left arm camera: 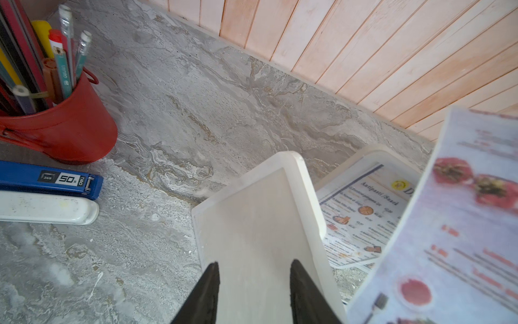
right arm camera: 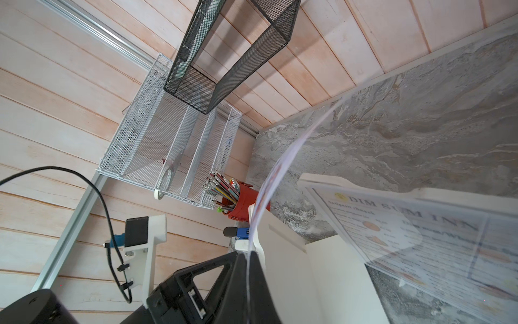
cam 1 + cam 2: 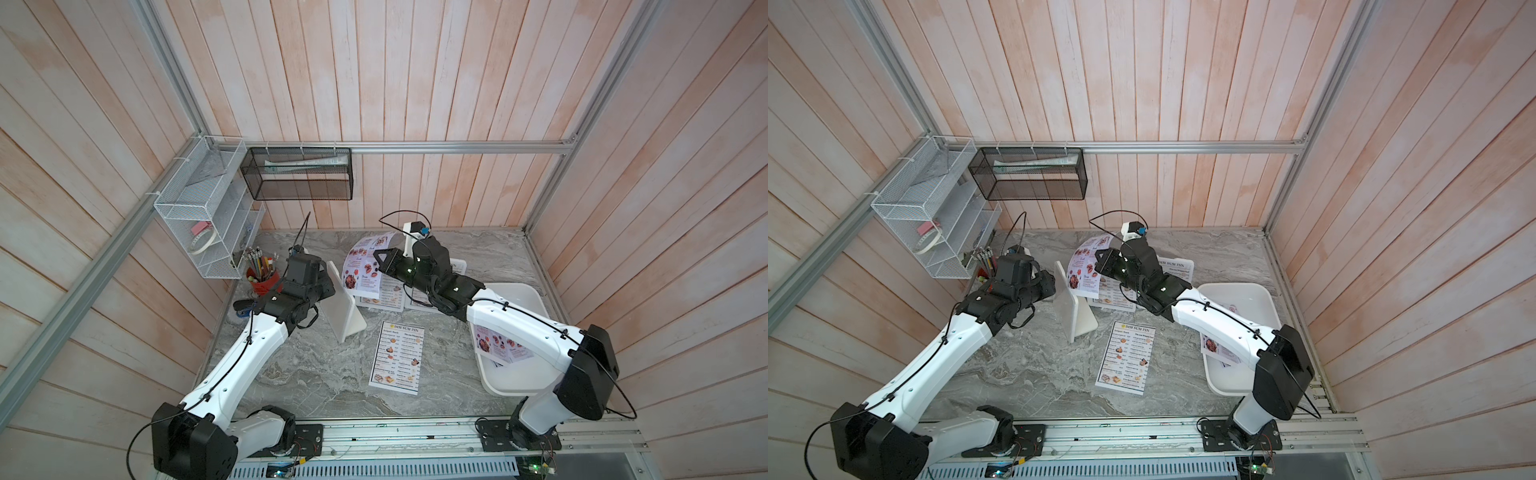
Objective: Replace the menus in the menu holders
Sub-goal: Insert the menu into the menu holder.
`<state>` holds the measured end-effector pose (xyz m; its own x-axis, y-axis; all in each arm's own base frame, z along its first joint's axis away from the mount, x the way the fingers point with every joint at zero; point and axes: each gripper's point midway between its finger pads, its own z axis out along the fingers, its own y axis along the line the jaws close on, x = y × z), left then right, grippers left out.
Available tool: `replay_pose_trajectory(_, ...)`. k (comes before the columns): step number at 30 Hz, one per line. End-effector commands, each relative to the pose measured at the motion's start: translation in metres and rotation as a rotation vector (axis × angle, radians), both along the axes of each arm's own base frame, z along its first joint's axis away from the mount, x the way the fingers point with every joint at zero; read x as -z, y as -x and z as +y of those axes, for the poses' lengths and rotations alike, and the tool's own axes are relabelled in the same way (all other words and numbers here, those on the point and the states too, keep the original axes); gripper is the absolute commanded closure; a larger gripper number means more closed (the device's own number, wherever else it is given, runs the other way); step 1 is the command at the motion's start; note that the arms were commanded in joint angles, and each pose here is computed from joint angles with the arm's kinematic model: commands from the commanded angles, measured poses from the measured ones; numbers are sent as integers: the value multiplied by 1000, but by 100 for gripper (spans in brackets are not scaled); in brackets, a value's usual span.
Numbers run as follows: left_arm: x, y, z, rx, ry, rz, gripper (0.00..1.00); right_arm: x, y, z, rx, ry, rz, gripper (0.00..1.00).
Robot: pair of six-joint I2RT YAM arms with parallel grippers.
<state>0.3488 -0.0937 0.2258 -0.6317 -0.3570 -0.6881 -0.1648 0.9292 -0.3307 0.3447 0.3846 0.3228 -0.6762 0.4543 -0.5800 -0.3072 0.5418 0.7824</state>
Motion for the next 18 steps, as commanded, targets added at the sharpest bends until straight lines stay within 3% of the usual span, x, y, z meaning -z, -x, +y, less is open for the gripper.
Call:
replay_pose_trajectory(1, -13, 1, 3, -15, -8, -17, 56, -18, -1, 10, -21, -1, -75, 100)
replay_pose_trajectory(18, -26, 7, 17, -56, -33, -21, 54, -26, 3, 42, -89, 85, -299, 100)
